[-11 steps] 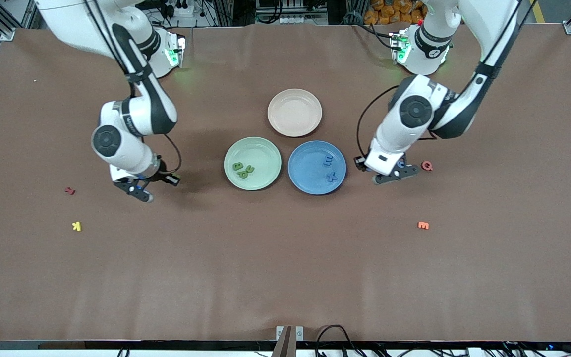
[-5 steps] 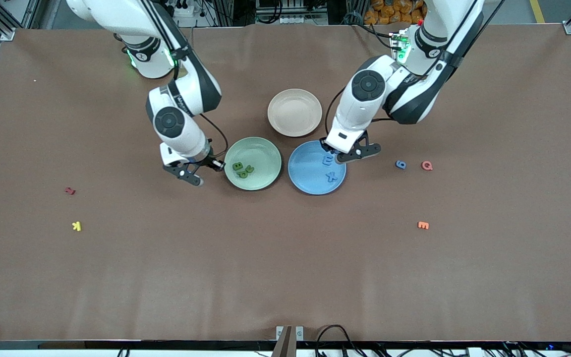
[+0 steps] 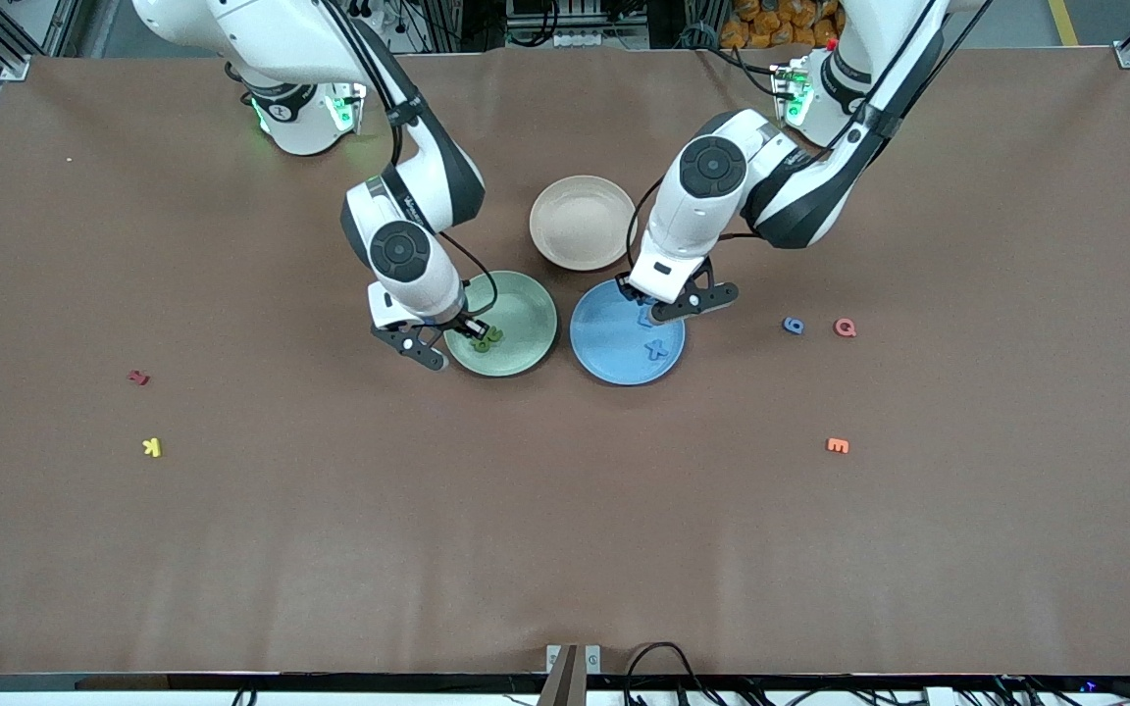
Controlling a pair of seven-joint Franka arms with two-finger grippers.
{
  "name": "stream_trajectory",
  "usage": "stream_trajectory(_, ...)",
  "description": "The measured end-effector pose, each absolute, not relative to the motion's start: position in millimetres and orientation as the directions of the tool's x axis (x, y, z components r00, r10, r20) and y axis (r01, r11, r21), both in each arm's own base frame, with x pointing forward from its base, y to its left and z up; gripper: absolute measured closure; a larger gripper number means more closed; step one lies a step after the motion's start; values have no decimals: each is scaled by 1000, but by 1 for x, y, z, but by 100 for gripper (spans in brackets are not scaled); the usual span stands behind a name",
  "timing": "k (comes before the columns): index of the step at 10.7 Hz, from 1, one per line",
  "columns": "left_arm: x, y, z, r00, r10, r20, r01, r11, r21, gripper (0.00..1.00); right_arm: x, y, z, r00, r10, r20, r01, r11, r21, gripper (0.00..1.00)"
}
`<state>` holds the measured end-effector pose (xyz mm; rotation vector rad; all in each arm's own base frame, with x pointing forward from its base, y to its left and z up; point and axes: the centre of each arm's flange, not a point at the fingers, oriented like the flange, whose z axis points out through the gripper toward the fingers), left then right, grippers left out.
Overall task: Sort letters by color into matching plates
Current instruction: 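Place the N on the green plate while the left gripper places the c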
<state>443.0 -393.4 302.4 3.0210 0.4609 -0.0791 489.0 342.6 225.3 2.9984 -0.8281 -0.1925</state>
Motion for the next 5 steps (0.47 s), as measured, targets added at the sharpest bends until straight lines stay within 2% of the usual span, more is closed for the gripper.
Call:
stream_trajectory(3, 448, -396, 296, 952, 296, -77, 302, -950, 78, 24, 489, 360, 220, 836, -534, -121, -532, -845, 54, 67)
stream_trajectory(4, 448, -396, 296, 952, 296, -78, 302, -950, 79, 19, 489, 361, 219, 836, -536, -122, -533, -844, 55, 67)
stream_trajectory(5, 448, -396, 296, 952, 296, -81, 301, -951, 71, 19, 489, 361, 219, 835, -537, -123, -534, -844, 55, 63)
